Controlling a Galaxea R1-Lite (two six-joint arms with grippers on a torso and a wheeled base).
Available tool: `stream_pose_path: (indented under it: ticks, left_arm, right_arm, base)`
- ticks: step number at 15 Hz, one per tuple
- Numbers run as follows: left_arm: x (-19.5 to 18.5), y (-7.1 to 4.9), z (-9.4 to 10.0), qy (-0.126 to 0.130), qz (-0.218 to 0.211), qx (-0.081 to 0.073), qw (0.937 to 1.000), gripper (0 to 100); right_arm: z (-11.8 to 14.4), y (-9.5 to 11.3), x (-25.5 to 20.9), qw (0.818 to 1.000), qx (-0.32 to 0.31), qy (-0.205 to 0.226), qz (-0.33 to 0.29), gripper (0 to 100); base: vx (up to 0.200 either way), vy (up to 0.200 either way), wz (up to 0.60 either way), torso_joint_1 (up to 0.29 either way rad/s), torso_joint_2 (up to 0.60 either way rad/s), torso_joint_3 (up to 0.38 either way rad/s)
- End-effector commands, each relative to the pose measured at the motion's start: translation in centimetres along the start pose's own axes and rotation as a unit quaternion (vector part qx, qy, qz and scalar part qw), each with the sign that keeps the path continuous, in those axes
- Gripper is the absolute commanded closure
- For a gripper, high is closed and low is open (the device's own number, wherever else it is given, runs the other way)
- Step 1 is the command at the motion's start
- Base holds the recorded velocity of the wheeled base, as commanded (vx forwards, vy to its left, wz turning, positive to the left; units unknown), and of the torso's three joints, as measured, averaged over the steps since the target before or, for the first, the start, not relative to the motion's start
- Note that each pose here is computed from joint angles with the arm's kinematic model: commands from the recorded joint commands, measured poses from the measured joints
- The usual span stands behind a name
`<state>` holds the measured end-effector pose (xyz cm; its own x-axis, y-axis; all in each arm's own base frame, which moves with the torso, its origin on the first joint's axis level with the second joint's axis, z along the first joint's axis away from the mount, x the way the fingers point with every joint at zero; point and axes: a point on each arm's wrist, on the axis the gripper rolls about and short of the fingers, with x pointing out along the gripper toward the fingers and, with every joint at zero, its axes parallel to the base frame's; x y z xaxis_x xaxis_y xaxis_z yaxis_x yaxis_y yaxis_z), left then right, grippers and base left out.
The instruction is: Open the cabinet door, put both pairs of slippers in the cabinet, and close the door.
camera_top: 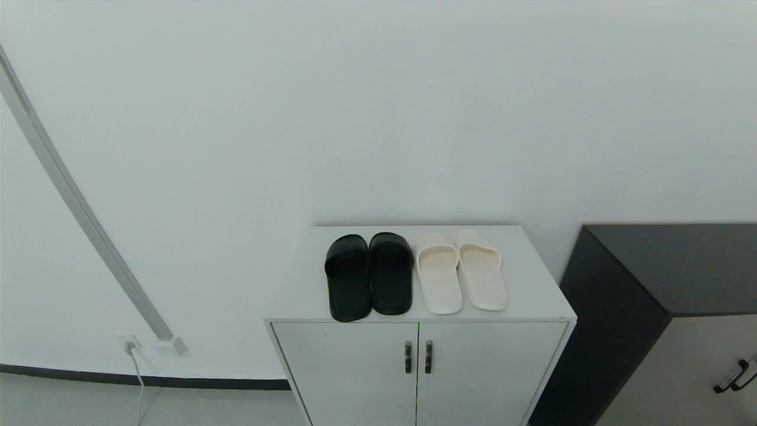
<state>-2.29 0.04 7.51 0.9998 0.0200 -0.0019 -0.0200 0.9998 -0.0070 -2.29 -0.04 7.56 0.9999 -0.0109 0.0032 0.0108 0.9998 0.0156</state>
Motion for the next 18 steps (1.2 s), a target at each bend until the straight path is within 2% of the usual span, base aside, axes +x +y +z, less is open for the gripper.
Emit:
stream_pose_path:
  ticks: [1,6,7,8,9,10,13,15,18]
  left_arm:
    - [0.0,0.0,0.0,0.001,-0.001,-0.001,1.0,100]
    - [0.0,0.0,0.0,0.001,0.001,0.0,1.0,100]
    - [0.0,0.0,0.0,0.001,0.001,0.001,1.0,100]
    - [0.0,0.0,0.0,0.001,0.0,0.001,1.0,100]
    - [0.0,0.0,0.0,0.001,0.001,0.0,1.0,100]
    - [0.0,0.0,0.0,0.001,0.001,0.0,1.0,100]
    - [0.0,0.0,0.0,0.001,0.002,0.0,1.0,100]
    - [0.0,0.0,0.0,0.001,0.0,0.001,1.0,100]
    - [0.0,0.0,0.0,0.001,-0.001,0.002,1.0,100]
  right_arm:
    - [0.0,0.0,0.0,1.0,0.0,0.0,0.0,0]
    - [0.0,0.0,0.0,1.0,-0.005,0.002,0.0,0]
    - [1.6,0.0,-0.3,1.0,-0.002,-0.021,-0.001,0]
    - [7.9,0.1,-1.2,0.997,0.047,-0.062,0.005,0]
    - [9.7,0.2,-0.6,0.998,0.054,-0.036,0.014,0]
    - [10.4,0.4,1.3,0.998,0.039,0.026,0.046,0]
    - [10.8,0.9,6.6,0.983,0.017,0.127,0.128,0]
    - [10.9,2.3,10.4,0.967,0.024,0.166,0.192,0]
    - [10.8,5.6,14.3,0.956,0.024,0.183,0.227,0]
  base:
    - [0.0,0.0,0.0,0.0,0.0,0.0]
    - [0.0,0.0,0.0,0.0,0.0,0.0]
    - [0.0,0.0,0.0,0.0,0.0,0.0]
    - [0.0,0.0,0.0,0.0,0.0,0.0]
    - [0.0,0.0,0.0,0.0,0.0,0.0]
    - [0.0,0.0,0.0,0.0,0.0,0.0]
    - [0.0,0.0,0.0,0.0,0.0,0.0]
    - [0.0,0.0,0.0,0.0,0.0,0.0]
    - [0.0,0.0,0.0,0.0,0.0,0.0]
